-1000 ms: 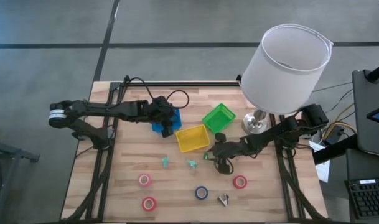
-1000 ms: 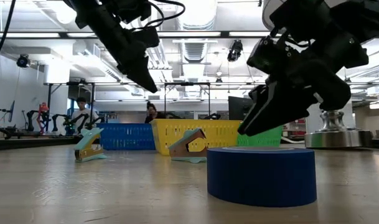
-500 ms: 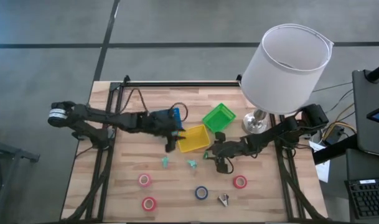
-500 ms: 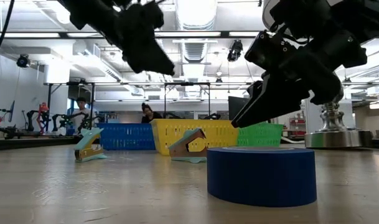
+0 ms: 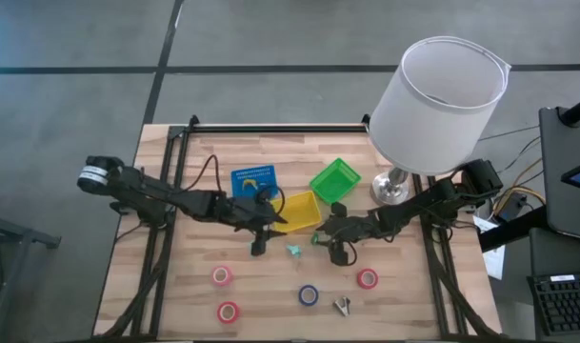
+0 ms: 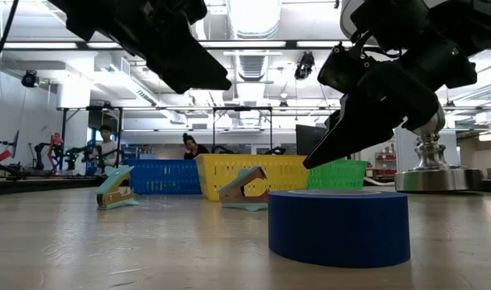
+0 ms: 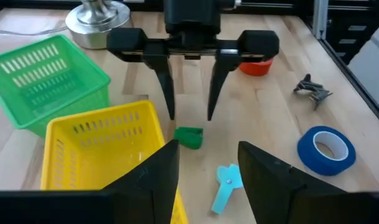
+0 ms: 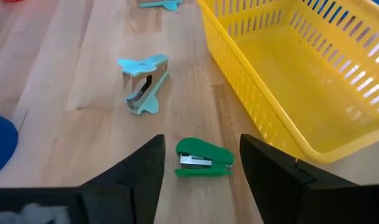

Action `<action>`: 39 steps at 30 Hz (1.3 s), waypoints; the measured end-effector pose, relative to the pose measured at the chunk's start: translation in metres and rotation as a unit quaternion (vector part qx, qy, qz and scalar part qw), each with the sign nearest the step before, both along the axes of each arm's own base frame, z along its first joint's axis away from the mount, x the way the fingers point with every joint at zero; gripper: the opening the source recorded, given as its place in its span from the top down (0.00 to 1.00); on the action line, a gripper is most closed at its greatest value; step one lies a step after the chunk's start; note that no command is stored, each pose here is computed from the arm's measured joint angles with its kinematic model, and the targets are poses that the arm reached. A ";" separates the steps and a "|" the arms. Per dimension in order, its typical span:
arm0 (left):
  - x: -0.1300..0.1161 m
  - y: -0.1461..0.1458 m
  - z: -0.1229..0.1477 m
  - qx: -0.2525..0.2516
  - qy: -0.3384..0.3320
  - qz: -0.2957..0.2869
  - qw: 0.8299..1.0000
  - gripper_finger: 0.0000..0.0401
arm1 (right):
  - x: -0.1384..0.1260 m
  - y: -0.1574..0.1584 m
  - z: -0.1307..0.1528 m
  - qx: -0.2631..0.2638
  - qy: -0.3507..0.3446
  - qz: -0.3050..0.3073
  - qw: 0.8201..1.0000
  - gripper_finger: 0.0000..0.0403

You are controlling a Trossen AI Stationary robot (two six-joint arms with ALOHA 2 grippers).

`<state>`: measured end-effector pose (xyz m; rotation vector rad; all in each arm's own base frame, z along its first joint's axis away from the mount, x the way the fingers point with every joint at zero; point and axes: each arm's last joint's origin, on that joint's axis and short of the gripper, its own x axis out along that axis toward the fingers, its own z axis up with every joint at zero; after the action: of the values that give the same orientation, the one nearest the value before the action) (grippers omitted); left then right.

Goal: Pick and place Stapler, Stapler remover, tape
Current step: Put the green stapler into the blue bin

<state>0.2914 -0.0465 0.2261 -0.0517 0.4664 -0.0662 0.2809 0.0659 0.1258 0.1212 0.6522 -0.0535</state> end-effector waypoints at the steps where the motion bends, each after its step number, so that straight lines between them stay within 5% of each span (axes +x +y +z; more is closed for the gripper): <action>1: 0.000 0.000 0.000 0.000 0.000 0.000 1.000 0.58 | 0.000 0.000 0.000 -0.001 0.000 0.001 1.000 0.47; 20: -0.001 0.000 -0.003 -0.009 0.006 0.004 1.000 0.58 | 0.019 0.006 -0.038 -0.034 0.051 -0.016 0.998 0.38; 39: -0.002 0.000 -0.004 -0.024 0.010 0.012 1.000 0.58 | 0.019 0.007 -0.029 -0.024 0.056 -0.003 0.998 0.59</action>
<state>0.2895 -0.0467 0.2220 -0.1055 0.4834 -0.0529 0.3002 0.0730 0.0967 0.0744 0.7630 -0.0814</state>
